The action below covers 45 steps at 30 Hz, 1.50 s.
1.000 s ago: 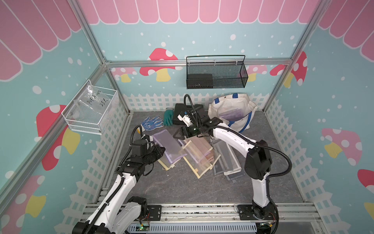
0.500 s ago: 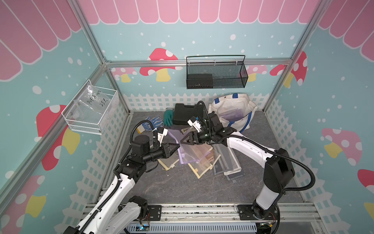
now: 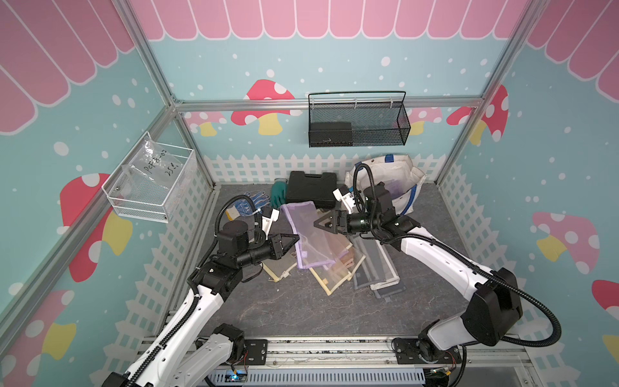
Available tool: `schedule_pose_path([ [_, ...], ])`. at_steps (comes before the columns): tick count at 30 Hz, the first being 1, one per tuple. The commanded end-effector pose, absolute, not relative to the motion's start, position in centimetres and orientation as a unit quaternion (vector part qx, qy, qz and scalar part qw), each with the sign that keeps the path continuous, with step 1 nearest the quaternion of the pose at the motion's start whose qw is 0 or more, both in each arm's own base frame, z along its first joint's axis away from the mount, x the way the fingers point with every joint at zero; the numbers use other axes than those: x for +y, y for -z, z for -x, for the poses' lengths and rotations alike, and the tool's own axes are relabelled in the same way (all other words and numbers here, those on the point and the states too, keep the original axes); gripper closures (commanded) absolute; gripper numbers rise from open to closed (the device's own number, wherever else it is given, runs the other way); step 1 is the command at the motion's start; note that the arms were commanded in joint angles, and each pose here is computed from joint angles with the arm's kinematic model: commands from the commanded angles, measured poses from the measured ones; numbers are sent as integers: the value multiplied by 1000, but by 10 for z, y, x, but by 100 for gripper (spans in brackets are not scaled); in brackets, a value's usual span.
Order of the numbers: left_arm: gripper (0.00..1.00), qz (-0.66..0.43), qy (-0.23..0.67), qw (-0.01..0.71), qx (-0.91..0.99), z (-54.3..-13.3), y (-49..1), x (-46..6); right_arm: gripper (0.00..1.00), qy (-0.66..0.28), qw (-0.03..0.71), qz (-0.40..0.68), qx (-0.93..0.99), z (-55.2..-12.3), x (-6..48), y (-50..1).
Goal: Put the pencil pouch into the canvas bag
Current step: Pick up the pencil pouch, then place the pencil pouch in the canvas bag.
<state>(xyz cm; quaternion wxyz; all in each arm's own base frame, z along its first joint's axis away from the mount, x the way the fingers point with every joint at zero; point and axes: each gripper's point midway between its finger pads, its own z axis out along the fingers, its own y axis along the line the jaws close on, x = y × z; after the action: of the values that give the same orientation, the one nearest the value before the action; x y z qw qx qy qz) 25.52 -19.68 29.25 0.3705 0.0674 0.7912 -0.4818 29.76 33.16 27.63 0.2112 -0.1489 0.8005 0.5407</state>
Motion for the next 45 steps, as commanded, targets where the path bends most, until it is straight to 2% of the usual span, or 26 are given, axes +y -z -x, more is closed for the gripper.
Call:
schedule_pose_path([
  [1,100,-97,492,375,780,-250,-308,-204,9,-562,200,134,791,-293,333,-273],
  [5,100,-104,497,371,778,-247,-310,-209,9,-589,197,135,772,-291,338,-280],
  [7,100,-104,497,366,780,-245,-307,-211,14,-597,199,143,764,-291,340,-285],
  [19,100,-90,495,361,785,-252,-305,-217,72,-621,225,162,733,-289,342,-308],
  [23,100,-69,472,364,800,-259,-302,-211,100,-619,246,170,727,-290,340,-321],
  [26,100,-49,456,376,805,-264,-302,-204,100,-606,252,171,735,-293,338,-324],
  [31,87,-17,433,382,816,-272,-296,-195,100,-578,271,179,749,-305,336,-332],
  [33,75,-5,427,385,818,-275,-296,-192,100,-576,280,171,749,-311,331,-337],
  [35,59,12,421,385,821,-279,-294,-188,100,-570,293,160,751,-319,323,-340],
  [38,26,36,402,382,831,-285,-289,-179,100,-554,318,144,756,-329,305,-347],
  [41,6,62,370,371,850,-292,-277,-168,100,-536,336,134,763,-338,290,-352],
  [43,1,73,355,368,856,-295,-272,-164,100,-520,350,131,768,-344,280,-357],
  [45,1,80,338,364,864,-299,-265,-159,100,-508,362,127,771,-351,271,-361],
])
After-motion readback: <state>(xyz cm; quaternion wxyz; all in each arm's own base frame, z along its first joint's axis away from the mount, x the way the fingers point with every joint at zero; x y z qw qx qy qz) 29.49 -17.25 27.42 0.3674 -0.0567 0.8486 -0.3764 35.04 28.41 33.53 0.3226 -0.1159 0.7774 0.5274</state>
